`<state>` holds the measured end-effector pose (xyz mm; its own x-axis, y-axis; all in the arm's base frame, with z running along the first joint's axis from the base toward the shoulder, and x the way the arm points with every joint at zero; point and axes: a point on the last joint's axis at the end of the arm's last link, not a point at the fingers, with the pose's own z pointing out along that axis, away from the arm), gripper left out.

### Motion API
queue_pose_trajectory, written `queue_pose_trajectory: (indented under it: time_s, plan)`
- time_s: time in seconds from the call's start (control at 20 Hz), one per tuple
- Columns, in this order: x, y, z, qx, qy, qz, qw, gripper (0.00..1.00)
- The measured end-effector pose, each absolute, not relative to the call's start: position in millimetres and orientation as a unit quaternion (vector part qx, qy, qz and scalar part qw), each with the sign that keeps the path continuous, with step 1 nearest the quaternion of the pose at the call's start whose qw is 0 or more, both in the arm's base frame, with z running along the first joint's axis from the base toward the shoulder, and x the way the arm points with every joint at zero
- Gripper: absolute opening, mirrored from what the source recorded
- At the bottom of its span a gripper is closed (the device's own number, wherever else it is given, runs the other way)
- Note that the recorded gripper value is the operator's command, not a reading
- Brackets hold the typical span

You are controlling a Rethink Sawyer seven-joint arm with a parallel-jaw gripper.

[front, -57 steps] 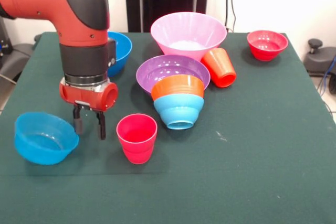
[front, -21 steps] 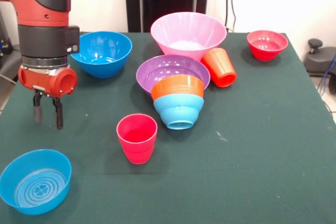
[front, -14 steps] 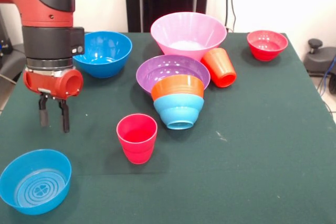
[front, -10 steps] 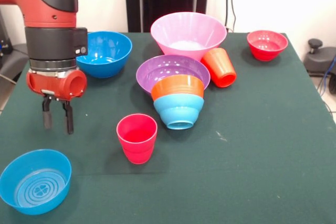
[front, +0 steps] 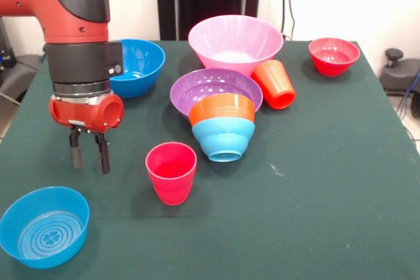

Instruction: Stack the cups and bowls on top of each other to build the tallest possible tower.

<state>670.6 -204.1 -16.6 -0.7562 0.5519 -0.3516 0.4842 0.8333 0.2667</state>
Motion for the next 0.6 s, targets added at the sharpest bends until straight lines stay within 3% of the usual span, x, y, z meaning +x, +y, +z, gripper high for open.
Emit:
queue_pose_trajectory:
  time_s: [0.6]
  plan:
    - [680, -186, -52, 0.265, 0.938, 0.085, 0.208, 1.0]
